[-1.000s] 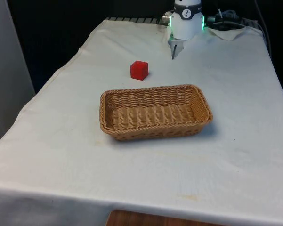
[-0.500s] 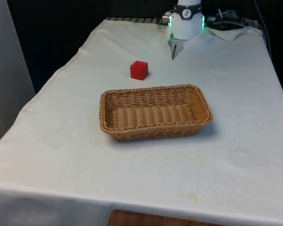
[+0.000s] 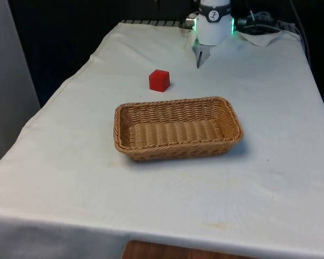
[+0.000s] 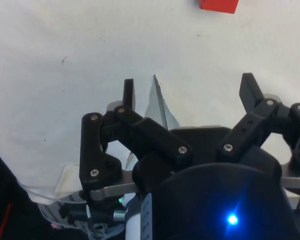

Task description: Pick up the cube and place it into the basket.

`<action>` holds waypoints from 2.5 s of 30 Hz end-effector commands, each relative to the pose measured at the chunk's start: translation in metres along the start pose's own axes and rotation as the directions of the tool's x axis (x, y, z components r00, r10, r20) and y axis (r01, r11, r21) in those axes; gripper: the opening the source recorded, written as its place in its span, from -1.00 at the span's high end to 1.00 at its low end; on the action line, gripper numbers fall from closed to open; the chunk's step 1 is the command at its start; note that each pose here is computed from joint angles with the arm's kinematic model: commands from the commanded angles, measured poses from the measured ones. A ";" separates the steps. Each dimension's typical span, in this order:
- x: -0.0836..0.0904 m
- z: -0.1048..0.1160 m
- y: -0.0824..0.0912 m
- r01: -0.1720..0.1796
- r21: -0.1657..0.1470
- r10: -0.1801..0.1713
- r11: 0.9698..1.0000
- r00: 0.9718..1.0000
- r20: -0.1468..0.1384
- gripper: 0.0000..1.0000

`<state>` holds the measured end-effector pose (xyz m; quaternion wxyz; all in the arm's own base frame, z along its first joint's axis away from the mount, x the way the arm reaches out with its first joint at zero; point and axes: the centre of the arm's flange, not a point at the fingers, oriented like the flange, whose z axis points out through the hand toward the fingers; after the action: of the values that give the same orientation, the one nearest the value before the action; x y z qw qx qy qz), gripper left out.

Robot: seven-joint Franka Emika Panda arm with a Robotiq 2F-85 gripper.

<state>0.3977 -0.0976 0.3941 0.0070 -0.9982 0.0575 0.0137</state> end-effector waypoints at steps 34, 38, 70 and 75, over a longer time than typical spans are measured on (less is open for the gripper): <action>-0.012 0.028 0.014 -0.021 -0.047 0.021 0.999 1.000 -0.003 -1.00; -0.011 0.030 0.013 -0.019 -0.044 0.018 0.999 1.000 -0.011 -1.00; -0.007 0.069 0.027 -0.020 -0.052 0.019 0.998 0.999 -0.025 -1.00; -0.006 0.075 0.030 -0.022 -0.049 0.022 0.999 1.000 -0.018 -1.00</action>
<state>0.3867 -0.1258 0.3188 -0.0184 -0.9975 0.0682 0.0064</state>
